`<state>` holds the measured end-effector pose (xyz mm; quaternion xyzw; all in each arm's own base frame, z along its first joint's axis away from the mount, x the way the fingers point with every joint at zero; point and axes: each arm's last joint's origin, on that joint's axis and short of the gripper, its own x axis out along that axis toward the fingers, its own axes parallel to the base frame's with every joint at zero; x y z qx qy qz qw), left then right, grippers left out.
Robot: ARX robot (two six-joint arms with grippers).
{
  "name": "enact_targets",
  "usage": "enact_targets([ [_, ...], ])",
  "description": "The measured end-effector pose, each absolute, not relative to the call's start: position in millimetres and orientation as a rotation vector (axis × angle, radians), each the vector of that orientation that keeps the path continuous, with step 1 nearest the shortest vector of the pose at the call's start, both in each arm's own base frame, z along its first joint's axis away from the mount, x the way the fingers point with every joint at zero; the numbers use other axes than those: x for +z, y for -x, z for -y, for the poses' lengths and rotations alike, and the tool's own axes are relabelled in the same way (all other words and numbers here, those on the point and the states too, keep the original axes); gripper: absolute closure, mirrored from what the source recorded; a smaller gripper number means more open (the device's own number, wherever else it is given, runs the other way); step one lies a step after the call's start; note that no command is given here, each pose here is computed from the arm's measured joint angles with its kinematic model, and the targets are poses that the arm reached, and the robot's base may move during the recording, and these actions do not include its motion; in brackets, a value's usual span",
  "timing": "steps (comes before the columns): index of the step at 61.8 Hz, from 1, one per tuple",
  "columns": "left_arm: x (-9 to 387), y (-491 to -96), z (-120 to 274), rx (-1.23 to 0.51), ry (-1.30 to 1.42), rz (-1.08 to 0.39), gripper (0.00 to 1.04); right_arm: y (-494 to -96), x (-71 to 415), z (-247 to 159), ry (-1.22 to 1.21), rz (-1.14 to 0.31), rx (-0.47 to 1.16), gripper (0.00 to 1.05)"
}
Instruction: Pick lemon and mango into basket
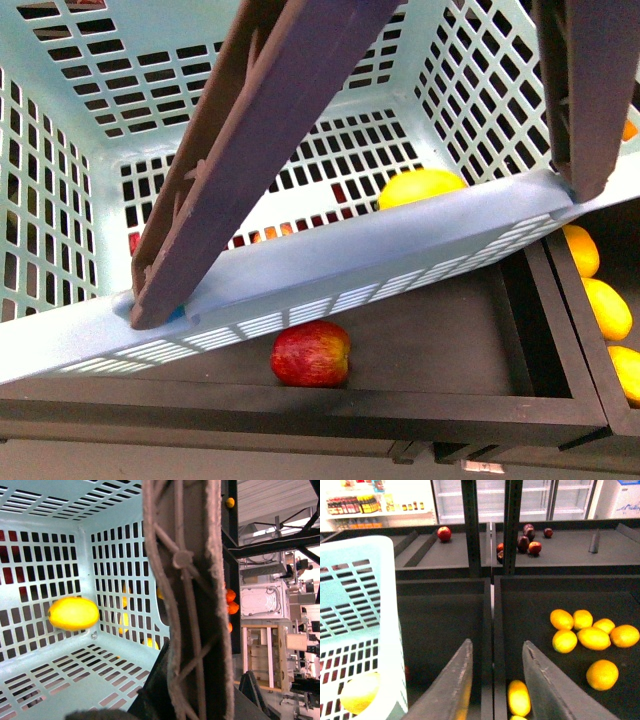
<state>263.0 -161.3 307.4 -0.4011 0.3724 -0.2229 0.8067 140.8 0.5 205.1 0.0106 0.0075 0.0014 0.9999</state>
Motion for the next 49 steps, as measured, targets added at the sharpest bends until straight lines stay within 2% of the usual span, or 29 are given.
enact_targets([
  [7, 308, -263, 161, -0.474, 0.857, -0.794, 1.0, -136, 200, 0, -0.012, -0.004, 0.003, 1.03],
  [26, 307, -263, 161, -0.474, 0.856, -0.794, 1.0, -123, 184, 0, -0.005, -0.004, 0.003, 1.02],
  [39, 307, -263, 161, -0.474, 0.856, -0.794, 1.0, -122, 183, 0, -0.004, 0.001, 0.003, 0.52],
  [49, 308, -262, 163, -0.484, 0.855, -0.798, 1.0, -122, 183, 0, -0.004, -0.001, -0.003, 0.26],
])
